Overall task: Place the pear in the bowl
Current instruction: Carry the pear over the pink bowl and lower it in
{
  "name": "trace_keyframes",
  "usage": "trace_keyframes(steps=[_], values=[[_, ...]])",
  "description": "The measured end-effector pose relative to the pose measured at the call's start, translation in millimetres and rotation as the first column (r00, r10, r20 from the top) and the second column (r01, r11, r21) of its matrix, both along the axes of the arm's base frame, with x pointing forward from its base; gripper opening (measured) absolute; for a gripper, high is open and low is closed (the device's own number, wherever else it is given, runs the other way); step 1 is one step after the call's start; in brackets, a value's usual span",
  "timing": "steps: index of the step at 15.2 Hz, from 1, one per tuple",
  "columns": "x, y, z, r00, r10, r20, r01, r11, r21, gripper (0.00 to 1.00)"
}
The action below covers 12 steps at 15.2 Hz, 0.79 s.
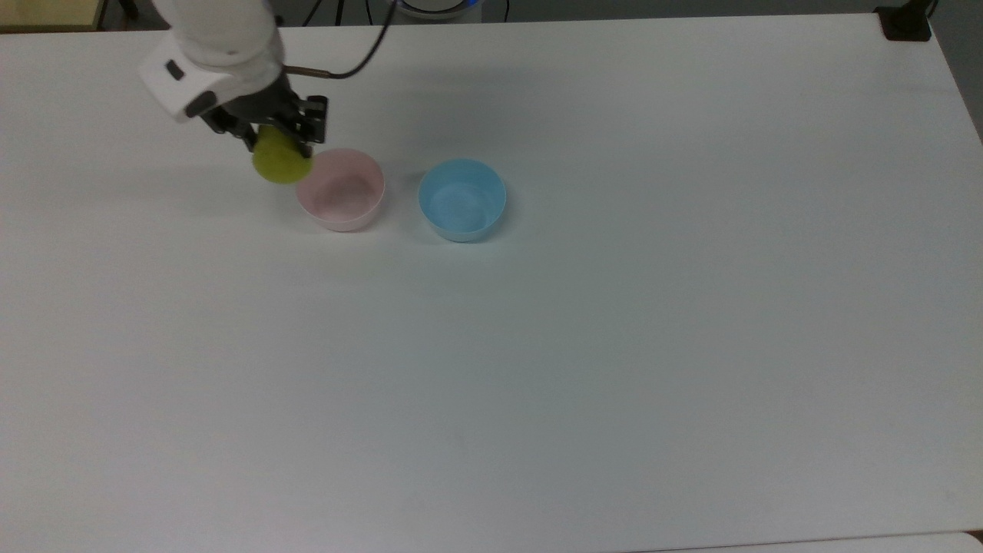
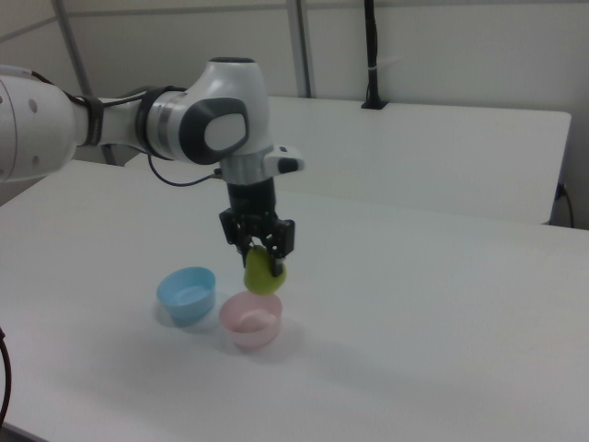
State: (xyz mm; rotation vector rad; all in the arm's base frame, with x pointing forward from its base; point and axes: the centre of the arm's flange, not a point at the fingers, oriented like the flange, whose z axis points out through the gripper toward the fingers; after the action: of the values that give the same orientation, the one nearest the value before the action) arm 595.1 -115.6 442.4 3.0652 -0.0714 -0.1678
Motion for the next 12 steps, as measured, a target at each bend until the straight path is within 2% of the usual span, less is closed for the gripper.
trace_keyframes(steps=[6, 12], values=[[-5, 42, -33, 0.998, 0.001, -0.064, -0.001, 1.000, 0.000, 0.63], [-3, 45, -66, 0.999, 0.013, -0.034, -0.013, 1.000, -0.003, 0.63]])
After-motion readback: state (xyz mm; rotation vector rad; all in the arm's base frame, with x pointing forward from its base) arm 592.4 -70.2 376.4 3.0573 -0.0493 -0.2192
